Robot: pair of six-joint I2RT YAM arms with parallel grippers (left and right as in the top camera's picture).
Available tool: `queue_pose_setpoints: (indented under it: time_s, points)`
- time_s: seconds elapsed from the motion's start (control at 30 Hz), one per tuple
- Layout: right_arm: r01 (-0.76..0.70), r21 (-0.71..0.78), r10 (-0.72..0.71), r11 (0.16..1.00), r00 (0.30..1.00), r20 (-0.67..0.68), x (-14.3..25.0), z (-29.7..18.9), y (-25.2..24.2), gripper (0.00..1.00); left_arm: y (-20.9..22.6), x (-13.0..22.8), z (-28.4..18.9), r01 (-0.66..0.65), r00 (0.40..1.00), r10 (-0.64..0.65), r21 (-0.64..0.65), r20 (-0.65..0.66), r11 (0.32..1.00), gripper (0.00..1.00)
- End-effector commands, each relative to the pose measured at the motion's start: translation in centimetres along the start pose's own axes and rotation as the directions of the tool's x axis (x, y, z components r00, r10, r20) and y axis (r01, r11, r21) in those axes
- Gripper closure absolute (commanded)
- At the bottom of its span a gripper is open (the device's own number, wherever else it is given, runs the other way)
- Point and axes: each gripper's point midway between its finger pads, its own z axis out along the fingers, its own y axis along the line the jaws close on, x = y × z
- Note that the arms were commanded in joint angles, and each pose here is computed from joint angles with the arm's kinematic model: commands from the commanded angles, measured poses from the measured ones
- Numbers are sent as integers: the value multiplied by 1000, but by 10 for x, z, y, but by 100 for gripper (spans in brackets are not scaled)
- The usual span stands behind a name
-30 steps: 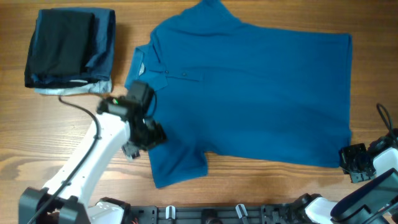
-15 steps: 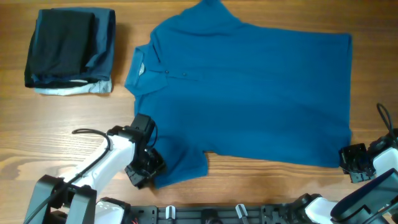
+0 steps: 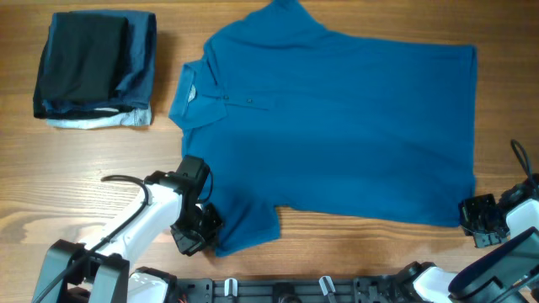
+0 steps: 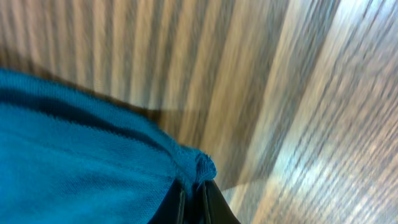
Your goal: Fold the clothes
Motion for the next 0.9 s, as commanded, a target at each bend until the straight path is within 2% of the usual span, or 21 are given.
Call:
queue_pose_setpoints:
  time_s: [0.0, 0.13, 0.3, 0.5, 0.6, 0.67, 0.87]
  points:
    - [3, -28, -4, 1000, 998, -56, 4, -3, 9, 96, -20, -7, -33, -147, 988, 147, -6, 42, 989, 96]
    - [7, -59, -11, 998, 998, -63, 0, -12, 19, 96, -31, -23, -70, -169, 974, 176, -63, 143, 984, 96]
    - [53, -44, -55, 998, 996, -66, -5, -34, 32, 96, -49, -27, -102, -235, 950, 240, -52, 199, 971, 96]
    - [138, -45, -140, 989, 990, -32, -10, -57, 59, 96, -66, -45, -147, -246, 903, 255, -73, 345, 967, 96]
    - [158, -34, -159, 987, 987, -16, -15, -70, 65, 96, -82, -54, -180, -262, 858, 258, -54, 445, 964, 96]
    - [159, -42, -160, 986, 987, -4, -20, -79, 69, 96, -94, -65, -209, -268, 801, 250, -49, 543, 962, 96]
    - [165, -63, -165, 984, 986, 6, -22, -81, 75, 96, -127, -81, -241, -360, 695, 273, -8, 665, 933, 96]
